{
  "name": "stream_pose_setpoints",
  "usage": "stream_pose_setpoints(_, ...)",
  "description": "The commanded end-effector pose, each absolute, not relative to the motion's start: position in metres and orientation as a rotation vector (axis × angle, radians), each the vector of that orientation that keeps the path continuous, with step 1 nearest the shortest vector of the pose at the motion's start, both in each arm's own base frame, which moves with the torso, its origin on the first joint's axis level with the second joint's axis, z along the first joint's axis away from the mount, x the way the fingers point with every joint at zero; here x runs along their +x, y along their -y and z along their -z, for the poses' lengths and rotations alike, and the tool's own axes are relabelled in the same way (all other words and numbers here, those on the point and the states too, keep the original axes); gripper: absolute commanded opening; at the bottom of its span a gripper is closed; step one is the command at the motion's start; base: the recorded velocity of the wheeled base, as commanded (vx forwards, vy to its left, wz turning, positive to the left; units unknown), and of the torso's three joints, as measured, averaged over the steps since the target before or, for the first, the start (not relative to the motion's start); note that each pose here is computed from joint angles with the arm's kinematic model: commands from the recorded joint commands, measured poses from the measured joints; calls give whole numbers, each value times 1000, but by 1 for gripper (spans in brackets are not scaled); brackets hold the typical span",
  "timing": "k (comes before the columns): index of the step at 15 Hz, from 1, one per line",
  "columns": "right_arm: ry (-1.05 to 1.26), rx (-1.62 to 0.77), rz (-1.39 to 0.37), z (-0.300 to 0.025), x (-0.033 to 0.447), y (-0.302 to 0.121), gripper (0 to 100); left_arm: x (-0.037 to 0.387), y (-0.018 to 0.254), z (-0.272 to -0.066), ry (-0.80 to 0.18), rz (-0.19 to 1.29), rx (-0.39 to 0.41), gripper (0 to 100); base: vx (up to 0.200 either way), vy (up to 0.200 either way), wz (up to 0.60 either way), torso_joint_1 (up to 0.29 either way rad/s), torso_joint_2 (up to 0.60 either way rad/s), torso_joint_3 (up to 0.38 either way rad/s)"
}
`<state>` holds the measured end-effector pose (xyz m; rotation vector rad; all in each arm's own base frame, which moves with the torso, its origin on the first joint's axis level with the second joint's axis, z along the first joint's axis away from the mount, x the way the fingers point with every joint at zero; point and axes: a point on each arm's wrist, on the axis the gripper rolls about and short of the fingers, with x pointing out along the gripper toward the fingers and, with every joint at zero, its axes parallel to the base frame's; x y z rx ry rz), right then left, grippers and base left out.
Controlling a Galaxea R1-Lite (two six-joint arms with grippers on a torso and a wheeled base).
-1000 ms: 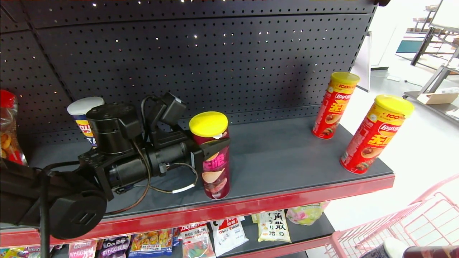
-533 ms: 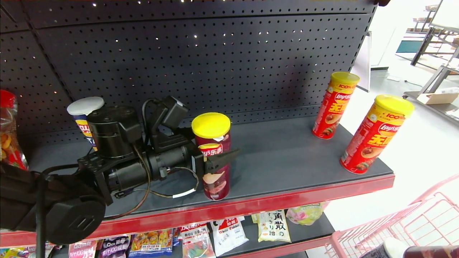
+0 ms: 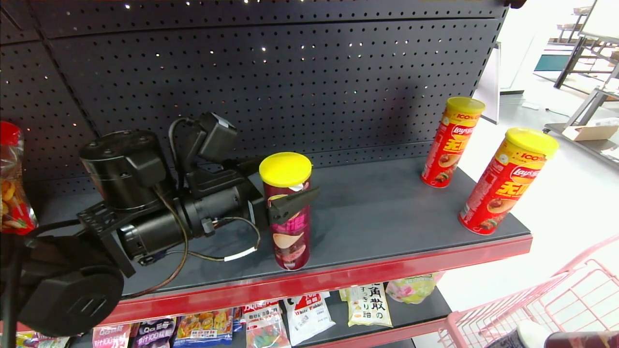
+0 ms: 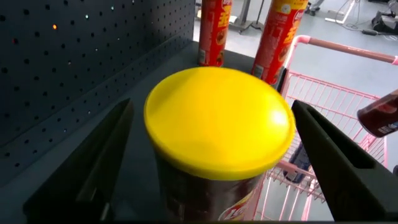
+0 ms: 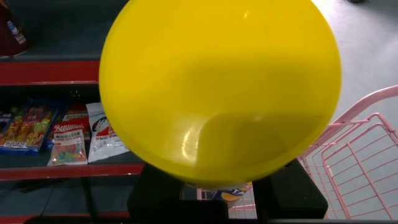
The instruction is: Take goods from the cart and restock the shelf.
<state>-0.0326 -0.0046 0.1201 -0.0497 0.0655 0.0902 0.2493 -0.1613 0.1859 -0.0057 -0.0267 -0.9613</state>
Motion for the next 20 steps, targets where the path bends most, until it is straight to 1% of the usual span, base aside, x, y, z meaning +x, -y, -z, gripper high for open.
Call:
stream_pose_setpoints(1,-68,-51,-89,-120,-32,5,0,243,157,-197,65,960,-8,100,0,0,0,0,0,0)
stream_pose_setpoints(3,-70,-53,-89,-119,-32,5,0,238,154,-204,91,960,-12,100,0,0,0,0,0,0)
stream_pose_setpoints(5,-70,-55,-89,-120,-32,5,0,235,150,-217,132,947,-18,100,0,0,0,0,0,0)
stream_pose_setpoints(6,-70,-54,-92,-121,-32,5,0,236,145,-226,163,927,-19,100,0,0,0,0,0,0)
stream_pose_setpoints(8,-86,-57,-102,-130,-28,4,0,239,131,-247,209,837,-21,100,0,0,0,0,0,0)
stream_pose_setpoints(9,-86,-62,-96,-144,-27,4,0,235,123,-258,204,805,-20,100,0,0,0,0,0,0)
stream_pose_setpoints(10,-99,-81,-94,-156,-22,3,0,227,114,-266,170,787,-17,100,0,0,0,0,0,0)
stream_pose_setpoints(12,-142,-148,-96,-183,-5,1,0,194,98,-273,55,784,-11,100,0,0,0,0,0,0)
stream_pose_setpoints(13,-163,-161,-107,-190,2,0,0,177,90,-274,0,782,-7,100,0,0,0,0,0,0)
stream_pose_setpoints(14,-198,-167,-139,-189,11,-1,0,156,81,-272,-70,782,1,100,0,0,0,0,0,0)
stream_pose_setpoints(16,-209,-198,-170,-193,18,-3,0,114,61,-264,-171,784,7,100,0,0,0,0,0,0)
stream_pose_setpoints(18,-234,-205,-177,-197,25,-4,0,78,45,-246,-230,779,10,100,0,0,0,0,0,0)
stream_pose_setpoints(20,-244,-219,-181,-199,29,-5,0,52,32,-226,-244,769,25,100,0,0,0,0,0,0)
